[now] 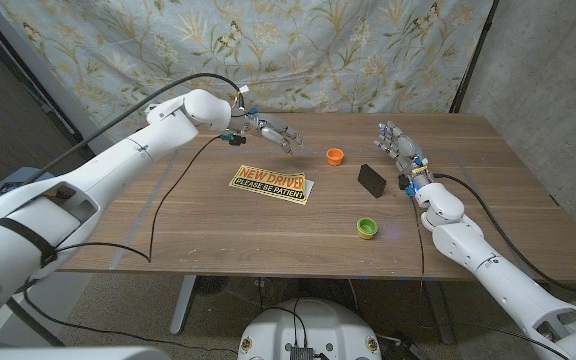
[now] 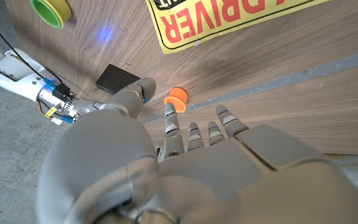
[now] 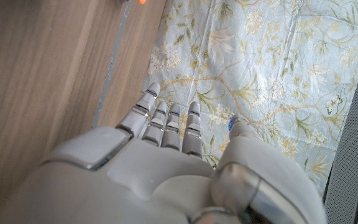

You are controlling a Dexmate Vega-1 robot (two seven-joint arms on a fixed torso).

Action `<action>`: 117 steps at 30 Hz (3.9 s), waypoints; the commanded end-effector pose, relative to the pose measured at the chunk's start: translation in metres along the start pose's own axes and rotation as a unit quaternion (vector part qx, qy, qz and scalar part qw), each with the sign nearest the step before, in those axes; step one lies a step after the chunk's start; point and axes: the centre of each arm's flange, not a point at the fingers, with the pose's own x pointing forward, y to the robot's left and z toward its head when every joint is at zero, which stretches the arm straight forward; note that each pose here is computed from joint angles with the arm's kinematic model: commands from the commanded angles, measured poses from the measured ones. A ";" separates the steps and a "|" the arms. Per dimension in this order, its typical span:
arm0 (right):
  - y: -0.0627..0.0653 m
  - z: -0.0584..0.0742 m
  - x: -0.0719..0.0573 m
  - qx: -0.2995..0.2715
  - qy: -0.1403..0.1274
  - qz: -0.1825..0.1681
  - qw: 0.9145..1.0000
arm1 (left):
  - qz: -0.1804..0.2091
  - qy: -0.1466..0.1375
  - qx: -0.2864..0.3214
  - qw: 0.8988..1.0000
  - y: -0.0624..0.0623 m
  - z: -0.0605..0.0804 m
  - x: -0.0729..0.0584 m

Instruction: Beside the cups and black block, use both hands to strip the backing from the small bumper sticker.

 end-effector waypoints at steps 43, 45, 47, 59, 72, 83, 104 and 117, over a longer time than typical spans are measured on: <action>-0.018 0.008 -0.001 -0.004 -0.015 -0.016 1.000 | -0.137 0.044 0.125 0.982 0.009 0.037 0.065; -0.018 0.008 0.000 -0.005 -0.015 -0.016 1.000 | -0.141 0.043 0.126 0.981 0.009 0.038 0.068; -0.019 0.008 0.000 -0.005 -0.016 -0.018 1.000 | -0.144 0.043 0.128 0.980 0.009 0.039 0.070; -0.022 0.005 -0.001 -0.004 -0.012 -0.026 1.000 | -0.165 0.047 0.130 0.977 0.005 0.037 0.078; -0.022 0.003 -0.003 -0.004 -0.012 -0.027 1.000 | -0.193 0.066 0.135 0.970 -0.004 0.030 0.081; -0.023 -0.003 -0.010 0.001 -0.010 -0.032 0.999 | -0.206 0.071 0.134 0.967 -0.008 0.028 0.087; -0.028 -0.012 -0.014 0.009 -0.006 -0.041 0.999 | -0.197 0.077 0.168 0.963 -0.011 0.029 0.094; -0.027 -0.020 -0.015 0.017 -0.003 -0.045 0.999 | -0.168 0.085 0.218 0.958 -0.015 0.034 0.093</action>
